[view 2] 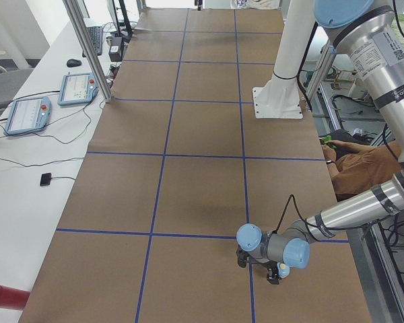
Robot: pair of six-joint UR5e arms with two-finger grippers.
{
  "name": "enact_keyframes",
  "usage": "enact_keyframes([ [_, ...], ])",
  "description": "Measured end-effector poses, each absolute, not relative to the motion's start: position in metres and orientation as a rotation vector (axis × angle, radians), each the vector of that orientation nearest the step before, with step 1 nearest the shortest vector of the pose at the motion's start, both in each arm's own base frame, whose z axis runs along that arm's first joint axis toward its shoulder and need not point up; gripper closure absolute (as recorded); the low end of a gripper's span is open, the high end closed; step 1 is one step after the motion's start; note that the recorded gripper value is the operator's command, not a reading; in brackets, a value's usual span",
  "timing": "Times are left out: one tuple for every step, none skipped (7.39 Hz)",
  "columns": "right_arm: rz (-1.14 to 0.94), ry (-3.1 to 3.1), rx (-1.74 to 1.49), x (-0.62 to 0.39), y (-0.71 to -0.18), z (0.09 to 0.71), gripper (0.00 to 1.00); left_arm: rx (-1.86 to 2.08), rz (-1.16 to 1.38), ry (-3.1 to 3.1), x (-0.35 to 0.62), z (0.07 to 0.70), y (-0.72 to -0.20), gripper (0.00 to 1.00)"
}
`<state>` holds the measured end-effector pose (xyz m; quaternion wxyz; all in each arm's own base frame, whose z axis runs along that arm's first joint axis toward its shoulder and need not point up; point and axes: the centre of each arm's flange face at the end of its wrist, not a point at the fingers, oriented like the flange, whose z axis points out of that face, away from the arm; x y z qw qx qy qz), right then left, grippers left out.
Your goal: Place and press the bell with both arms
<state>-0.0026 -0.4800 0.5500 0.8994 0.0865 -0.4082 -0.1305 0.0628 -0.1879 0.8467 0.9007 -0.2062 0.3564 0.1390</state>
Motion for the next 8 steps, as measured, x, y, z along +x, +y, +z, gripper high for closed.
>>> enact_keyframes([
  [-0.269, -0.847, 0.177, -0.003, -0.48, 0.55, 0.0, -0.424, 0.29, 0.738, 0.061, 0.847, -0.184, 1.0],
  [-0.266, -0.85, 0.174, -0.003, -0.479, 0.551, 0.0, -0.413, 0.293, 0.746, 0.056, 0.847, -0.177, 1.0],
  [-0.261, -0.853, 0.17, -0.003, -0.477, 0.552, 0.0, -0.398, 0.299, 0.767, 0.053, 0.842, -0.172, 1.0],
  [-0.26, -0.855, 0.169, -0.003, -0.477, 0.552, 0.0, -0.383, 0.309, 0.803, 0.057, 0.828, -0.174, 1.0],
  [-0.259, -0.856, 0.17, -0.003, -0.478, 0.551, 0.0, -0.366, 0.321, 0.845, 0.067, 0.803, -0.185, 1.0],
  [-0.259, -0.855, 0.17, -0.003, -0.478, 0.551, 0.0, -0.355, 0.329, 0.87, 0.081, 0.774, -0.204, 1.0],
  [-0.26, -0.853, 0.17, -0.004, -0.479, 0.551, 0.0, -0.349, 0.329, 0.88, 0.102, 0.737, -0.235, 1.0],
  [-0.261, -0.852, 0.17, -0.004, -0.479, 0.551, 0.0, -0.343, 0.326, 0.881, 0.131, 0.696, -0.278, 1.0],
])
